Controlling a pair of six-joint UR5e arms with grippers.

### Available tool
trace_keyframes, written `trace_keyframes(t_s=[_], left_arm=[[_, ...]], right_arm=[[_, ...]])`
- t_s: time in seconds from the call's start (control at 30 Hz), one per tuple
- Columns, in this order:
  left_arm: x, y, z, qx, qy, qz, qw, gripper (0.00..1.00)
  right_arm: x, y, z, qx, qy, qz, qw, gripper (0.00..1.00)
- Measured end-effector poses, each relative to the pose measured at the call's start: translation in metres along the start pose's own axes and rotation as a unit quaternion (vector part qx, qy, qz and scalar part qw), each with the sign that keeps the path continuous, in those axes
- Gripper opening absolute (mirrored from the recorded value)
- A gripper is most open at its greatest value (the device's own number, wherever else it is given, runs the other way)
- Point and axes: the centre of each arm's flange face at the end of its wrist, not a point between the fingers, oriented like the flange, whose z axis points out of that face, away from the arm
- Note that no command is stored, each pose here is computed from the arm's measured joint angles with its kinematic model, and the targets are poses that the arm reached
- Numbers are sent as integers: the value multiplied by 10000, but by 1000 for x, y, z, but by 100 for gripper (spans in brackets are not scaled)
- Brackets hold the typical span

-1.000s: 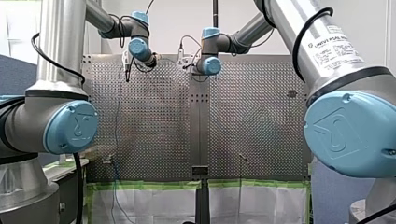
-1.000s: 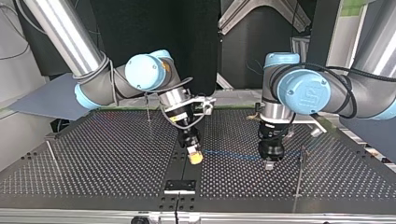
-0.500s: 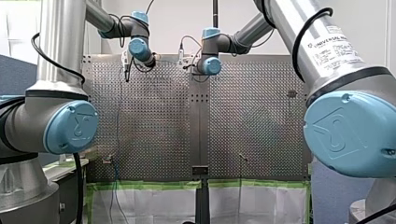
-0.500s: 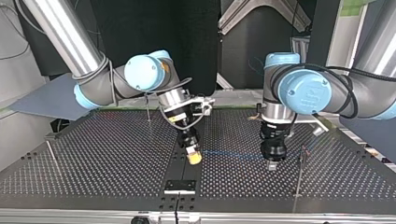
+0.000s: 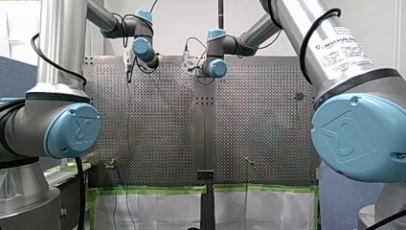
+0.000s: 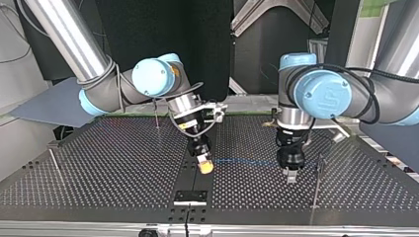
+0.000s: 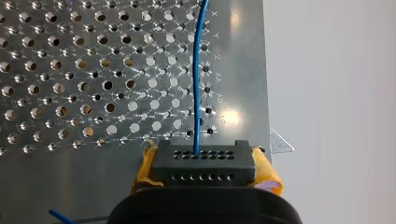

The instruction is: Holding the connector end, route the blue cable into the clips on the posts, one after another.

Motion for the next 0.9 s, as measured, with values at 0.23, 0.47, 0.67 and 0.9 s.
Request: trace_keyframes(t_s=[0.23, 0.47, 0.67, 0.9], left_arm=[[-11, 1, -6, 7, -93, -15, 10000, 36], [-10, 1, -8, 29, -14, 4, 10000, 36], [-7, 1, -8, 27, 39, 4, 10000, 36], [-4, 0, -6, 32, 61, 5, 10000, 26]], right_arm=[[0, 0, 0, 1, 3, 7, 10000, 0], [0, 0, 0, 7, -4, 10, 10000, 0], [0, -1, 0, 16, -6, 17, 10000, 0], [0, -2, 0, 21, -5, 19, 10000, 0]])
